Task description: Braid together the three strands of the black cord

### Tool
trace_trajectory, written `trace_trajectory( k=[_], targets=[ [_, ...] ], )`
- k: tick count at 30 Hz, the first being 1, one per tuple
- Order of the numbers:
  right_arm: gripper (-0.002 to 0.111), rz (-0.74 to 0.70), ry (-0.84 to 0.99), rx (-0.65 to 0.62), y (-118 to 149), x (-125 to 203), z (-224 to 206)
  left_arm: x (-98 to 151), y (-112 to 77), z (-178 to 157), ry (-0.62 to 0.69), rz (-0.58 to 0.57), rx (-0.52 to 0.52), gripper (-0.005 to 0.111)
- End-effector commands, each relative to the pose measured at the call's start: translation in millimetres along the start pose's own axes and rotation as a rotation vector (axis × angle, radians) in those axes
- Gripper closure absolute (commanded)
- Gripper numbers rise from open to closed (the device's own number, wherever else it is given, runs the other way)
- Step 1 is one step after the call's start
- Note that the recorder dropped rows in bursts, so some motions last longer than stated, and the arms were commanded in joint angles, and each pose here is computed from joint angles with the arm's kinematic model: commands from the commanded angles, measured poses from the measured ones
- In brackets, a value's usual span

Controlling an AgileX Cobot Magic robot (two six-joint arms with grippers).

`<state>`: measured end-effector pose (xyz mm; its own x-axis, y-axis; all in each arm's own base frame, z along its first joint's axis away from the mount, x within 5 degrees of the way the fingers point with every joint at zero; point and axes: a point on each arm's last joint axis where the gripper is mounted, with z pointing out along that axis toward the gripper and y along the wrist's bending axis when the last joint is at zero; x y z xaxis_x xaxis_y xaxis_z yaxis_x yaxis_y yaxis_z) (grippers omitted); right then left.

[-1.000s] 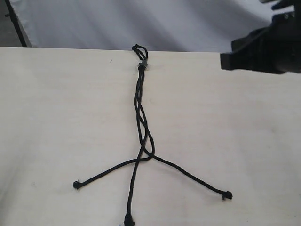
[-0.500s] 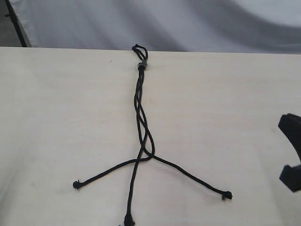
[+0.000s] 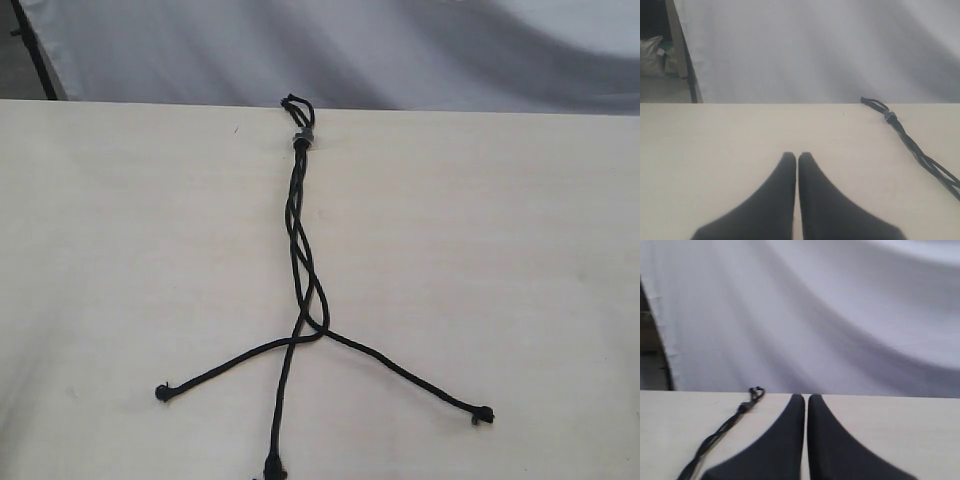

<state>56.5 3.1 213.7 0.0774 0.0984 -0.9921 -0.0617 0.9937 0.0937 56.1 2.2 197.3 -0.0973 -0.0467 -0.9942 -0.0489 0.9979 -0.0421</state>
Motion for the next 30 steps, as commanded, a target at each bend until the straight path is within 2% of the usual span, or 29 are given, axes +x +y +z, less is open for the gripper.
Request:
trace_trajectory(
  k=[1,4,13,24,30],
  targets=[
    [0.105,-0.007,-0.019,0.157,-8.9,-0.4,-1.2,1.0,0.3,0.0,-0.002,0.004,-0.004,0.104],
    [0.105,-0.007,0.012,0.2,-11.3,2.6,-1.7,1.0,0.3,0.0,-0.002,0.004,-0.004,0.104],
    [0.105,0.007,0.151,0.202,-11.4,15.3,-2.7,1.0,0.3,0.0,-0.002,0.004,-0.004,0.104],
    [0.105,-0.016,0.195,0.207,-11.9,18.9,-3.5,1.0,0.3,0.0,-0.002,0.004,-0.004,0.104],
    [0.105,0.034,0.234,0.212,-11.8,22.9,-4.3,1.0,0.3,0.0,-0.002,0.004,-0.004,0.104]
  ],
)
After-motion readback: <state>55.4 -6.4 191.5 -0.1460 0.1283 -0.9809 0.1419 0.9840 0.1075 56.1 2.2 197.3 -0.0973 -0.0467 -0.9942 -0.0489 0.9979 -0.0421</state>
